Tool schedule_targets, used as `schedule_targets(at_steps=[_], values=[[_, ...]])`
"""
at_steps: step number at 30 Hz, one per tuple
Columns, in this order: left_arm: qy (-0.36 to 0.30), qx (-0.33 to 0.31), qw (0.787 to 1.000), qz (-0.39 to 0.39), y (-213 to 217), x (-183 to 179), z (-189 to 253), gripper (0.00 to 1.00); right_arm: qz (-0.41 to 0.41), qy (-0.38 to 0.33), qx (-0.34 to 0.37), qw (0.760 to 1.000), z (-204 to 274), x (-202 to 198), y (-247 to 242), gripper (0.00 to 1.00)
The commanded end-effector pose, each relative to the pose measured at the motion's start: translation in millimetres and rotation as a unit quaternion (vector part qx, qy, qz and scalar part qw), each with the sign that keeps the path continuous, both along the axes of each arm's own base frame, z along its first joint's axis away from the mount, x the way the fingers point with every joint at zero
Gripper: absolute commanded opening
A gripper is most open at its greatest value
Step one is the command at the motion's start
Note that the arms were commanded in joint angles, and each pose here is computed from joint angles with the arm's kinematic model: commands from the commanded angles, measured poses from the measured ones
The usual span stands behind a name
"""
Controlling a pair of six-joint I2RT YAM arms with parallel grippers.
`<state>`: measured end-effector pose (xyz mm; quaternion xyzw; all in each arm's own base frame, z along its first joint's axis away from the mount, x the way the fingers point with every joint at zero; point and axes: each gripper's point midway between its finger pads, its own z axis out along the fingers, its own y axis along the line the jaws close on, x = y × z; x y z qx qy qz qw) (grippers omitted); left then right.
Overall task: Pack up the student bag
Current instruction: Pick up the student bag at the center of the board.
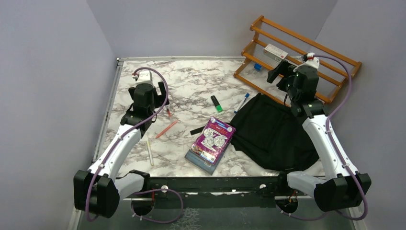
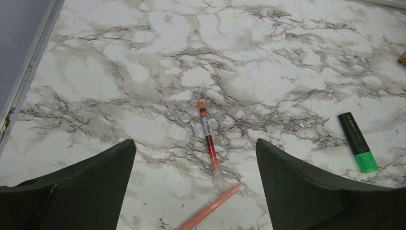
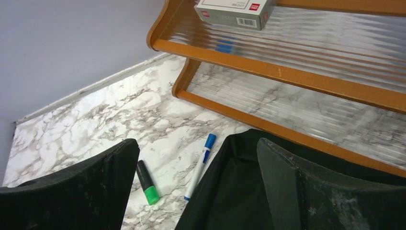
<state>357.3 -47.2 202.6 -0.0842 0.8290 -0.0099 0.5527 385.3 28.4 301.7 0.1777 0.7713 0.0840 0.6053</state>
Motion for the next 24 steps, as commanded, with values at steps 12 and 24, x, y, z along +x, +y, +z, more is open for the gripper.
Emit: schedule_targets(at_steps=[12,24], values=[[-0.026,-0.045,0.996,-0.071,-36.4,14.0,44.2,0.99,-0.049,0.122,0.052,0.99,-60.6,-16.8,-5.1,1.0],[0.006,-0.006,0.992,-0.123,-64.3,0.2,26.0,0.99,-0.236,0.24,0.0,0.942,-114.4,-61.8,-102.3,1.0]])
